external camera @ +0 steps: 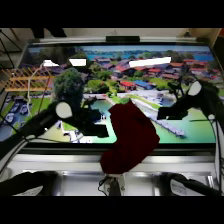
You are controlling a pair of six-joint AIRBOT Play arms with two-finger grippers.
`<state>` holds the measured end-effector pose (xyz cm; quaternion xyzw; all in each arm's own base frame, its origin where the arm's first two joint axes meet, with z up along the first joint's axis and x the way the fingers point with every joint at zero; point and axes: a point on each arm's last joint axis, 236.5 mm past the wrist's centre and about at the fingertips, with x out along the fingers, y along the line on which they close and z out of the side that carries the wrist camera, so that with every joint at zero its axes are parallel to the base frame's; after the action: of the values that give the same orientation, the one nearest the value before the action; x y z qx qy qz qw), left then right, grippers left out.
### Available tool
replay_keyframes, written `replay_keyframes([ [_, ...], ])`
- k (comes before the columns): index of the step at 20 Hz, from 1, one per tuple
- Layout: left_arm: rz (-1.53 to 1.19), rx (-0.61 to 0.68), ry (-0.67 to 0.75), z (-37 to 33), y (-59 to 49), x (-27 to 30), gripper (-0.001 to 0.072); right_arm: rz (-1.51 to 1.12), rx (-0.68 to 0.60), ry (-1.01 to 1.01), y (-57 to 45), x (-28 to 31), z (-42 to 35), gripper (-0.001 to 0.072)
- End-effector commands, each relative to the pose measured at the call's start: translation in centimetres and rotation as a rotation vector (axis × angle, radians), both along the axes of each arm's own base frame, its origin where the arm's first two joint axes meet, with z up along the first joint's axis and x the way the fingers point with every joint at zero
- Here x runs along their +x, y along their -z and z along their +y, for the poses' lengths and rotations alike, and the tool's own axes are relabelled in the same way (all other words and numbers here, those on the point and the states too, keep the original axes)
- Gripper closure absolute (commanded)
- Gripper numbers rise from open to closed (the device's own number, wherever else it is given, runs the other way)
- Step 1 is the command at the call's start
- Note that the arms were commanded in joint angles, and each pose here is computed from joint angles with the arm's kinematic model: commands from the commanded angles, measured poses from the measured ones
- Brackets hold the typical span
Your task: Fold the shirts.
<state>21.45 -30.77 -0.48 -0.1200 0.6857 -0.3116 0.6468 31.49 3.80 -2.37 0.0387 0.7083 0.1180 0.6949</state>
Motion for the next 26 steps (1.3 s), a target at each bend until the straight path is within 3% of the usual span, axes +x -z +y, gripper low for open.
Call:
replay_keyframes([
  [1,0.043,-0.056,-0.084,-3.6,4.0,-2.4,0.0058,0.043,0.111,0.004,3.4,1.2,2.5,0.0083],
  [7,0.095,-0.09,-0.121,-6.4,7.5,-2.3,0.006,0.078,0.137,-0.012,5.9,1.5,3.0,0.0083],
  [8,0.091,-0.111,-0.105,-6.9,7.5,-2.3,0.0116,0.084,0.145,-0.017,6.1,1.4,3.2,0.0083],
  [11,0.08,-0.13,-0.089,-7.5,7.4,-2.3,0.0136,0.103,0.162,-0.015,6.9,1.4,3.6,0.0083],
  [13,0.068,-0.129,-0.101,-7.6,7.6,-2.0,0.0204,0.117,0.17,-0.01,7.3,1.3,3.7,0.0083],
  [16,0.037,-0.135,-0.121,-7.7,7.6,-1.1,0.0563,0.14,0.197,0.0,7.7,1.1,4.4,0.0084],
  [18,0.008,-0.144,-0.069,-7.6,7.4,-1.3,0.0674,0.168,0.19,-0.026,8.4,0.5,5.1,0.0086],
  [19,0.009,-0.147,-0.036,-7.5,7.3,-1.6,0.0675,0.179,0.177,-0.05,8.7,0.2,5.5,0.0189],
  [20,0.019,-0.151,-0.016,-7.3,7.1,-1.8,0.0675,0.183,0.151,-0.081,9.1,-0.1,5.7,0.0452],
  [21,0.024,-0.155,-0.005,-7.0,6.7,-1.6,0.0676,0.187,0.121,-0.098,9.3,-0.3,5.6,0.0631],
  [26,-0.252,-0.146,0.021,-3.1,-1.0,4.7,0.0678,-0.013,0.106,-0.096,3.2,2.6,5.0,0.0635],
])
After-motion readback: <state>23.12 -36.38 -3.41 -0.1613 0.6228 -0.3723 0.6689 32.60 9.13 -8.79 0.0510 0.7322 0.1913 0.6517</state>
